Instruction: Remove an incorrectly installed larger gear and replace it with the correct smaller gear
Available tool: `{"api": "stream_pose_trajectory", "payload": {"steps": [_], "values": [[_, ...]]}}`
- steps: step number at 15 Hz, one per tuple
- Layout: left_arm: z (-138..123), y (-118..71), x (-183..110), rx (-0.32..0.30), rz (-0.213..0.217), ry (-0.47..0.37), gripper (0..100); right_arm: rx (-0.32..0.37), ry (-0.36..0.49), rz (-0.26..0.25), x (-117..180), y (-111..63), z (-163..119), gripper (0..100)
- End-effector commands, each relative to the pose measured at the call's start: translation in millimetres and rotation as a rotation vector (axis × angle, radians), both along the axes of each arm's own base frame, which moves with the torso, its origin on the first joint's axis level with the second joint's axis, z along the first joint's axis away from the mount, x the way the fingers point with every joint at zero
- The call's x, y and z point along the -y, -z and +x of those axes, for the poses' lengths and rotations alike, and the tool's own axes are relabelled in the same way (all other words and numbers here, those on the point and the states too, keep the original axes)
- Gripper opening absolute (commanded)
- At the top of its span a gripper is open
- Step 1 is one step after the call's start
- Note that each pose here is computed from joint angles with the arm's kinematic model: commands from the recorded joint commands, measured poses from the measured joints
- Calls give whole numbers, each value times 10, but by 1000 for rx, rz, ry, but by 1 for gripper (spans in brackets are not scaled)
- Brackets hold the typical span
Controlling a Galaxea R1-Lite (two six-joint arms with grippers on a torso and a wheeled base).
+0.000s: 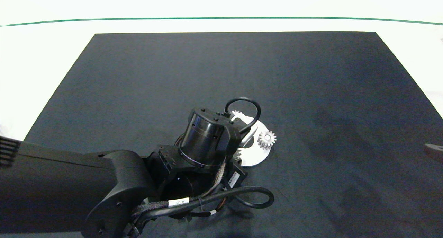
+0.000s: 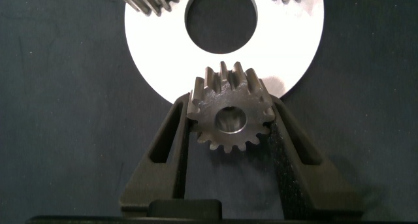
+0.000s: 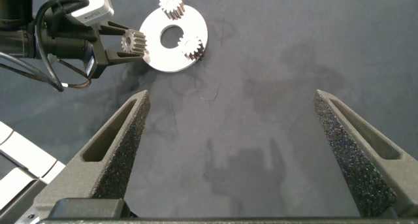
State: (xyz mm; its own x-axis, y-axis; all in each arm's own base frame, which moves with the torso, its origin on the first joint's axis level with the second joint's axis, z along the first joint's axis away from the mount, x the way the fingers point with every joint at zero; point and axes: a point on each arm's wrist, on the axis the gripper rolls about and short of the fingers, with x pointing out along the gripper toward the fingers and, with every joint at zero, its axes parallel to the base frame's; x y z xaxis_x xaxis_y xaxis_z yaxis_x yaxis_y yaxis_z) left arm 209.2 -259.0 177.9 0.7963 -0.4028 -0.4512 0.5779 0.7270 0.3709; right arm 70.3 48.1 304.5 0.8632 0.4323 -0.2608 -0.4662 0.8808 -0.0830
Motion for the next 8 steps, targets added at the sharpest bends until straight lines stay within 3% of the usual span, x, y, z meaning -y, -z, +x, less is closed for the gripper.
{"api": "stream_pose_trajectory", "payload": {"steps": [1,8], "values": [[-11,10,9,0,3,2,19,0,0,0,3,1,-4,100],[9,33,44,-3,8,5,19,4,2,5,21,-1,-26,100]]}}
